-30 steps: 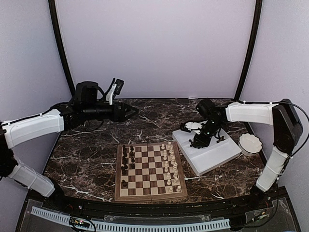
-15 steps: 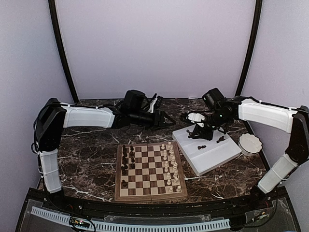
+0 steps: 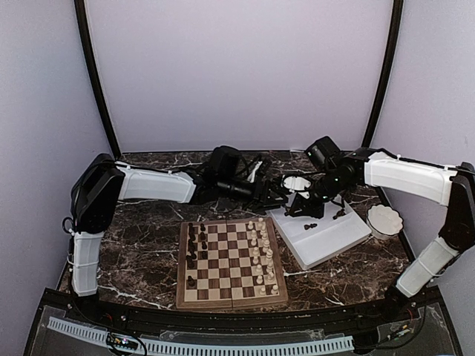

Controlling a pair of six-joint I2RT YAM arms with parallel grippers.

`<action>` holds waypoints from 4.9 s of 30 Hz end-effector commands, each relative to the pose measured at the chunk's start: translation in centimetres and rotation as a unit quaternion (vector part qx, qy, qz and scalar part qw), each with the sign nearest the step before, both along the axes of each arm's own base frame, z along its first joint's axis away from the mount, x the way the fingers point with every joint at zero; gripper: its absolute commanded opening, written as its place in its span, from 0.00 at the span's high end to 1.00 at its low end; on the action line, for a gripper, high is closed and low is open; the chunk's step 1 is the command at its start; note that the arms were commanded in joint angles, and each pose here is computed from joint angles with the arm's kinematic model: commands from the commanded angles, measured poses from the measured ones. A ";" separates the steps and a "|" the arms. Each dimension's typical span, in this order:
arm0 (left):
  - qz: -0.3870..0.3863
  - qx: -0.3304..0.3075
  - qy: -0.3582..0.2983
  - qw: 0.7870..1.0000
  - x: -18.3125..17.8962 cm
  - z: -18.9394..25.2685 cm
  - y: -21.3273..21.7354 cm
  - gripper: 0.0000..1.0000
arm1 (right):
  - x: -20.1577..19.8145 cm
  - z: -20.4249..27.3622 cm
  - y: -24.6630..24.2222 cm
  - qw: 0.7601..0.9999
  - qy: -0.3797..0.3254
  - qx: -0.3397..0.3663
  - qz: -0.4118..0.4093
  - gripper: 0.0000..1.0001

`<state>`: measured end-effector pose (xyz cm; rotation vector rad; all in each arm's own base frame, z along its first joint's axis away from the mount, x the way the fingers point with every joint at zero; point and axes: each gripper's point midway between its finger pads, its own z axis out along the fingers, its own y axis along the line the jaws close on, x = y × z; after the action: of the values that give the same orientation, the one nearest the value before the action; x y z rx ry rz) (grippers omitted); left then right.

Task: Set up the chess pieces on the board
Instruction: Pick up the pawn from the chess pile, then place the pawn on d7.

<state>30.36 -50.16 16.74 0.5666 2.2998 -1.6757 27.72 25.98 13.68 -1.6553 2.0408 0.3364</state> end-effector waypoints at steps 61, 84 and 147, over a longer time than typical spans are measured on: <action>0.091 0.328 -0.344 0.875 -6.2 1.8 19.3 1.00 | 5.8 -3.3 -6.5 0.981 0.078 0.098 -0.147 0.91; 0.033 0.428 -0.295 0.854 -11.5 -6.7 20.2 1.00 | 5.1 -3.7 -6.7 0.980 0.091 0.093 -0.150 0.90; -0.003 0.428 -0.293 0.855 -12.3 -6.6 18.1 0.72 | 4.7 -3.5 -6.5 0.980 0.098 0.100 -0.142 0.87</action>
<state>18.01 -30.89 8.09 1.0626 2.4507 -0.1960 32.64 19.26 9.68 -1.2299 2.2872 0.5835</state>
